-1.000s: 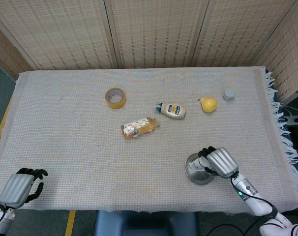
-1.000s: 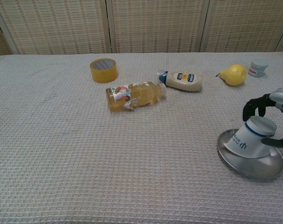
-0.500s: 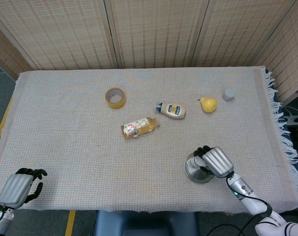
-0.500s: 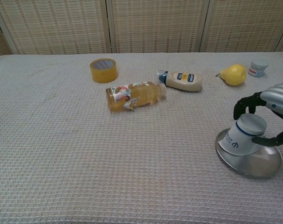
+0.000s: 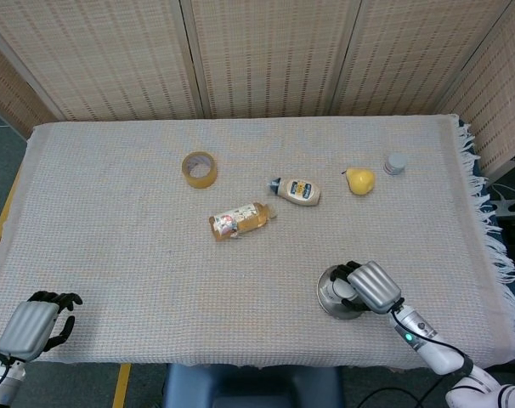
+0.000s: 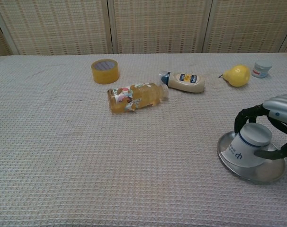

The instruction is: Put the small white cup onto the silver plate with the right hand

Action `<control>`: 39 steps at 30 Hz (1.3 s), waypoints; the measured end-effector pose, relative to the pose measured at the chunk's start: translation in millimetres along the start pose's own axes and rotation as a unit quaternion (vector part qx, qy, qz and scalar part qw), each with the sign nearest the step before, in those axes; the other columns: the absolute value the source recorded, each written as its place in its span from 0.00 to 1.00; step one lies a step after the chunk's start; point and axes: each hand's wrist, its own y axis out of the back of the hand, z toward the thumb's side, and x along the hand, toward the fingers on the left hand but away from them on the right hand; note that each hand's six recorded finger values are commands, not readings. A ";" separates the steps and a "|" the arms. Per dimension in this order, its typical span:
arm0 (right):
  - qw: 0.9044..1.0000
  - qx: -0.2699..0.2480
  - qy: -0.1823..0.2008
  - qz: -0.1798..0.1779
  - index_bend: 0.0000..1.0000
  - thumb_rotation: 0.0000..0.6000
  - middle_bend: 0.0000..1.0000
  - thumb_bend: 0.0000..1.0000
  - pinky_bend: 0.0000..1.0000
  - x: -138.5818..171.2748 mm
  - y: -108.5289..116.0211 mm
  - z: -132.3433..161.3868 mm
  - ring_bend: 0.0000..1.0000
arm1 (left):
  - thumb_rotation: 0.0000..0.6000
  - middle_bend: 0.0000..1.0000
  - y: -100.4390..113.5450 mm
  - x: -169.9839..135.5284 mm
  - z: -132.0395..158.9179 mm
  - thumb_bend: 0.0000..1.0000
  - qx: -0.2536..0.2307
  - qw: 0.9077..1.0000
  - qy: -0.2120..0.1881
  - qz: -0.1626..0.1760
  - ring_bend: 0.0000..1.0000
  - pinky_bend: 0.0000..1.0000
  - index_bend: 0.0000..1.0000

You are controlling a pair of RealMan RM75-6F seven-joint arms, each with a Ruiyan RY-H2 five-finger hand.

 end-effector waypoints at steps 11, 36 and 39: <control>0.998 0.044 -0.032 -0.032 0.55 1.00 0.44 0.15 0.75 -18.6 -3.9 -29.3 0.39 | 1.00 0.44 -0.8 -0.4 0.6 0.51 0.001 1.000 -0.001 -0.002 0.37 0.30 0.38; 0.999 -0.019 0.025 -0.011 0.55 1.00 0.44 0.15 0.75 -4.7 -12.0 0.2 0.39 | 1.00 0.44 -1.2 -0.5 1.0 0.51 0.004 1.000 0.000 -0.004 0.37 0.28 0.38; 1.000 0.003 0.014 -0.021 0.55 1.00 0.44 0.15 0.75 -9.1 -11.2 -8.0 0.39 | 1.00 0.44 -1.1 -0.6 0.5 0.51 0.003 1.000 0.002 -0.004 0.37 0.28 0.38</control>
